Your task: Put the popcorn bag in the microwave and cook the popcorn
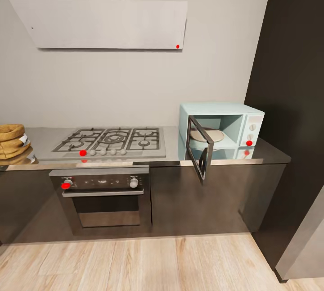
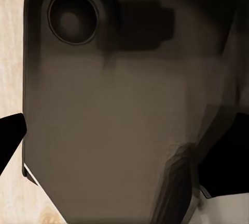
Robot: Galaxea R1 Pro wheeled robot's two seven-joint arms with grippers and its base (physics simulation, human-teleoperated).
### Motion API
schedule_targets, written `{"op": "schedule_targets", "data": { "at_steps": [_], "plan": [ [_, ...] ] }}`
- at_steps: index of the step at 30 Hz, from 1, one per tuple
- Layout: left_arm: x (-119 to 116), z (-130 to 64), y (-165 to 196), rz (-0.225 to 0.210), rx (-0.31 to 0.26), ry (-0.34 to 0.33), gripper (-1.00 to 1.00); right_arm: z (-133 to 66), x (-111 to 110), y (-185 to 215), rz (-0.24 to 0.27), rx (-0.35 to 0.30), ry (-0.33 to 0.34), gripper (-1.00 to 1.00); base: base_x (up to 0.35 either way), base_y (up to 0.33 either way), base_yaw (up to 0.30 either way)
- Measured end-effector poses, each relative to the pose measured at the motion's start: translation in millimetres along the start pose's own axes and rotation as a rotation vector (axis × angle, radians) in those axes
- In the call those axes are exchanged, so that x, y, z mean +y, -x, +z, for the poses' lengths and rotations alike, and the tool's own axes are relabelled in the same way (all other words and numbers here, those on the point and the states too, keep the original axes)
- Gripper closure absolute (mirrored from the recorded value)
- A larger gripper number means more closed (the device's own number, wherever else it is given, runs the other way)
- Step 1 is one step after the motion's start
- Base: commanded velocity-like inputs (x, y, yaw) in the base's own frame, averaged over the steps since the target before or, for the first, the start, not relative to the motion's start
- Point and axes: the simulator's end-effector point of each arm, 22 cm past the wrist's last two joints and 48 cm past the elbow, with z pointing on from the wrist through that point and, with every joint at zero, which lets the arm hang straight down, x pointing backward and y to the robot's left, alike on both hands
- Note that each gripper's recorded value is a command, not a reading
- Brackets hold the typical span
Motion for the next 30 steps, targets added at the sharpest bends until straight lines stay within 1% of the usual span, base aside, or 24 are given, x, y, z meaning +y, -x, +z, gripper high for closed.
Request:
{"op": "schedule_targets", "data": {
  "at_steps": [3, 9, 12, 14, 17, 30],
  "plan": [
    [0.9, 0.0, 0.2, -0.001, 0.0, 0.001, -1.0, -0.3, -1.5, -1.5, -0.002, 0.005, 0.004, -1.0, 0.0, 0.0, 0.0],
    [1.1, 0.0, 0.2, 0.0, 0.0, 0.001, -1.0, -0.8, -9.4, 1.1, -0.006, -0.005, -0.015, -1.0, 0.0, 0.0, 0.0],
    [1.1, 0.0, 0.2, 0.001, 0.0, 0.001, -1.0, 0.0, -3.1, 0.0, -0.007, 0.002, -0.015, -1.0, 0.0, 0.0, 0.0],
    [1.1, 0.0, 0.2, 0.001, 0.0, 0.001, -1.0, 1.2, 5.5, -1.0, -0.003, 0.005, -0.029, -1.0, 0.0, 0.0, 0.081],
    [0.3, 0.0, 0.0, 0.001, 0.0, 0.0, -1.0, 1.7, 8.7, -0.4, -0.003, 0.005, -0.043, -1.0, 0.0, 0.0, 0.24],
    [-0.1, 0.0, 0.0, 0.0, 0.0, 0.0, -1.0, 1.8, 10.5, -1.4, -0.005, 0.007, -0.042, -1.0, 0.0, 0.0, 0.275]
  ]
}}
